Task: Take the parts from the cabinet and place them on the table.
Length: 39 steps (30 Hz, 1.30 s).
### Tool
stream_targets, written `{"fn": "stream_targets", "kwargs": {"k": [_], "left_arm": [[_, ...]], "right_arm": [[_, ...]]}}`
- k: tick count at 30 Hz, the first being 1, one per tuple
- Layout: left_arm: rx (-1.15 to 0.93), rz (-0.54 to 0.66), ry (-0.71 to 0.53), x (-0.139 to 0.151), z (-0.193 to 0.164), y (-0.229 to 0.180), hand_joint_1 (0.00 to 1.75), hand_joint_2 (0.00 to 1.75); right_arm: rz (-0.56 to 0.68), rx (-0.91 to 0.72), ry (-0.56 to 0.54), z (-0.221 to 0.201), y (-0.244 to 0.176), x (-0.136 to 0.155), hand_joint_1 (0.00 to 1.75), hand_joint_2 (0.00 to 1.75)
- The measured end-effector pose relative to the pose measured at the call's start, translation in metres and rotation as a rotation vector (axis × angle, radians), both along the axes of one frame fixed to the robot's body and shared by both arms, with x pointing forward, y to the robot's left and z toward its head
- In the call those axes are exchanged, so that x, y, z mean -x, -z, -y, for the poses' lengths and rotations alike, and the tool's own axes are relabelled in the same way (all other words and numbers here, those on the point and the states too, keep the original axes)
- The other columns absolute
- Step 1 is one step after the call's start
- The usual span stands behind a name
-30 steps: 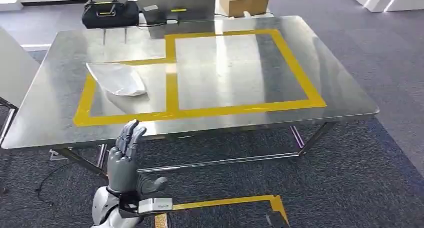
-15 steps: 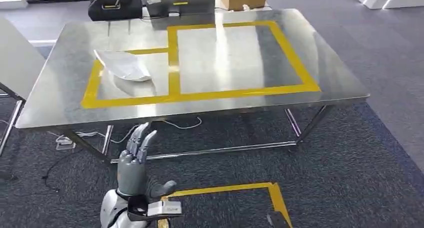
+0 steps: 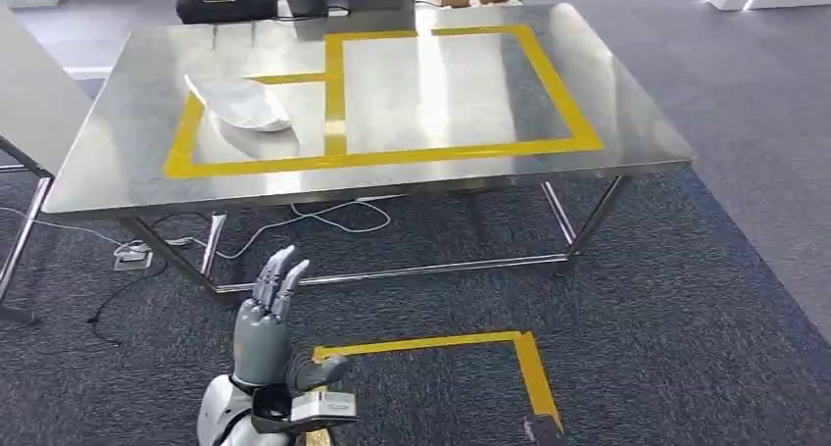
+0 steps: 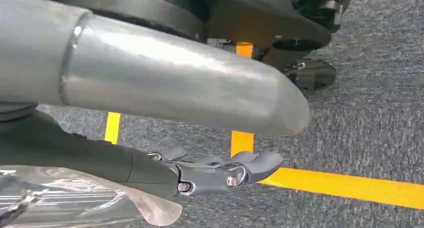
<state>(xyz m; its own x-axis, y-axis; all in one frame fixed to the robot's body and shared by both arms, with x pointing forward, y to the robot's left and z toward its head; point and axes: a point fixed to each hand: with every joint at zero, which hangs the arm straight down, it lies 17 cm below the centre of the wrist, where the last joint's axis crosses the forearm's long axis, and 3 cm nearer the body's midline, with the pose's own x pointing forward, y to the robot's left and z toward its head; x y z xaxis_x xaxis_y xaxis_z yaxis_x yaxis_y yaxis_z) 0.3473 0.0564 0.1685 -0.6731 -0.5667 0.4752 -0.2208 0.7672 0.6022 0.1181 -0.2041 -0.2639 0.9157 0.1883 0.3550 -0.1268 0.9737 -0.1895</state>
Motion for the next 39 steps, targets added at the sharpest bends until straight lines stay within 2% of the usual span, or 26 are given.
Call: {"fn": "stream_targets", "kwargs": {"k": [5, 13, 17, 19, 24, 29, 32, 35, 39], "left_arm": [[-0.01, -0.066, 0.0, 0.0, 0.001, 0.024, 0.0, 0.0], [-0.017, -0.257, -0.102, 0.0, -0.034, 0.092, 0.0, 0.0], [0.044, -0.446, -0.297, -0.006, -0.107, 0.155, 0.0, 0.0], [0.005, -0.537, -0.362, -0.002, -0.135, 0.189, 0.0, 0.0], [-0.029, -0.867, -0.568, 0.039, -0.208, 0.286, 0.0, 0.0], [0.077, -1.246, -0.752, 0.116, -0.249, 0.364, 0.0, 0.0], [0.126, -1.409, -0.826, 0.158, -0.254, 0.391, 0.0, 0.0], [0.105, -1.537, -0.895, 0.187, -0.257, 0.406, 0.0, 0.0], [0.004, -1.74, -0.907, 0.227, -0.244, 0.425, 0.0, 0.0]], "right_arm": [[-0.008, -0.002, 0.015, 0.001, 0.001, 0.003, 0.0, 0.0], [-0.014, -0.006, 0.039, 0.003, 0.001, 0.004, 0.0, 0.0], [-0.028, -0.011, 0.06, 0.004, 0.002, 0.007, 0.0, 0.0], [-0.04, -0.012, 0.069, 0.004, 0.003, 0.012, 0.0, 0.0], [-0.07, -0.003, 0.054, 0.004, 0.005, 0.018, 0.0, 0.0], [-0.076, 0.006, 0.053, 0.004, 0.005, 0.02, 0.0, 0.0], [-0.078, 0.005, 0.074, 0.005, 0.005, 0.018, 0.0, 0.0], [-0.081, 0.002, 0.087, 0.006, 0.005, 0.018, 0.0, 0.0], [-0.082, -0.007, 0.107, 0.005, 0.005, 0.019, 0.0, 0.0]]}}
